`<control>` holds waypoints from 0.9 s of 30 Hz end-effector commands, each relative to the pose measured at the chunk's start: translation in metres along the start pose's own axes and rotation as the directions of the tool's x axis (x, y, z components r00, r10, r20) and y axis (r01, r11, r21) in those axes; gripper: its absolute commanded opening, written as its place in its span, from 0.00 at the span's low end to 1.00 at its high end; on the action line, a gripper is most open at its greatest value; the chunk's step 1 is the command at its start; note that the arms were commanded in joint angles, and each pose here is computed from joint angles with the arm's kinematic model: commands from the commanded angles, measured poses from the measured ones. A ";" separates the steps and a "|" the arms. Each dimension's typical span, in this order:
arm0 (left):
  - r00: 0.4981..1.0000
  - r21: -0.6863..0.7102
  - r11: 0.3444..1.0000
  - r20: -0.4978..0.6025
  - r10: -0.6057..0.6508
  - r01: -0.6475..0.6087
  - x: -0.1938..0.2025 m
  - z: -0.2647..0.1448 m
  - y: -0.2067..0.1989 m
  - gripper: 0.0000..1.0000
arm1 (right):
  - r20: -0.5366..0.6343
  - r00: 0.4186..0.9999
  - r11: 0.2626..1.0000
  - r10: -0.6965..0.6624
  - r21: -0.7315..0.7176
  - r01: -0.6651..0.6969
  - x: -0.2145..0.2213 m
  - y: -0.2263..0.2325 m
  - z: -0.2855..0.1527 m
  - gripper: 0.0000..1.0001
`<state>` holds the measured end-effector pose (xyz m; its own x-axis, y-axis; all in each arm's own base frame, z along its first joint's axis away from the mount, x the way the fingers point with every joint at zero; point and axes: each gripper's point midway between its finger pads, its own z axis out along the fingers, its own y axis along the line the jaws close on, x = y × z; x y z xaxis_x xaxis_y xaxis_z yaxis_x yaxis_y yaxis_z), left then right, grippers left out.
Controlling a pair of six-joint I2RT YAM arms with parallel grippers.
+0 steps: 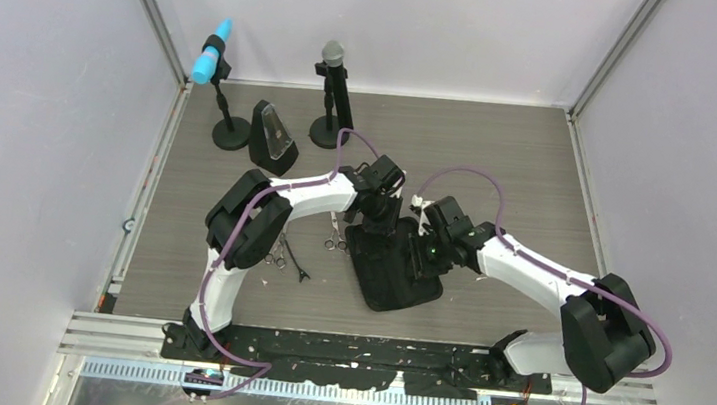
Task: Sort the hair-cutting tools
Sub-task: Place the haircut tool in the hairdressing tool bag.
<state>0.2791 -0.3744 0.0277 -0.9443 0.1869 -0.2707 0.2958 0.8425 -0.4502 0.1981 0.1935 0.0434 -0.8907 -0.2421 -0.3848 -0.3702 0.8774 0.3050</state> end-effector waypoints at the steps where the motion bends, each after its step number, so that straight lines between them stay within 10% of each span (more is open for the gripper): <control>1: 1.000 -0.039 0.999 -0.023 -0.004 0.003 0.013 0.006 0.010 0.17 | 0.031 0.999 0.999 0.022 0.034 -0.023 -0.002 -0.003 -0.002 0.36; 27: 1.000 -0.019 1.000 -0.025 -0.004 0.004 0.015 0.006 0.008 0.17 | 0.041 0.971 0.964 -0.233 0.143 0.225 -0.050 -0.004 0.010 0.05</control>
<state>0.2788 -0.3748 0.0277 -0.9465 0.1731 -0.2722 0.2857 0.8418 -0.4579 0.2179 0.1933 0.0364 -0.8368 -0.3793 -0.3949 -0.4605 0.8776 0.1329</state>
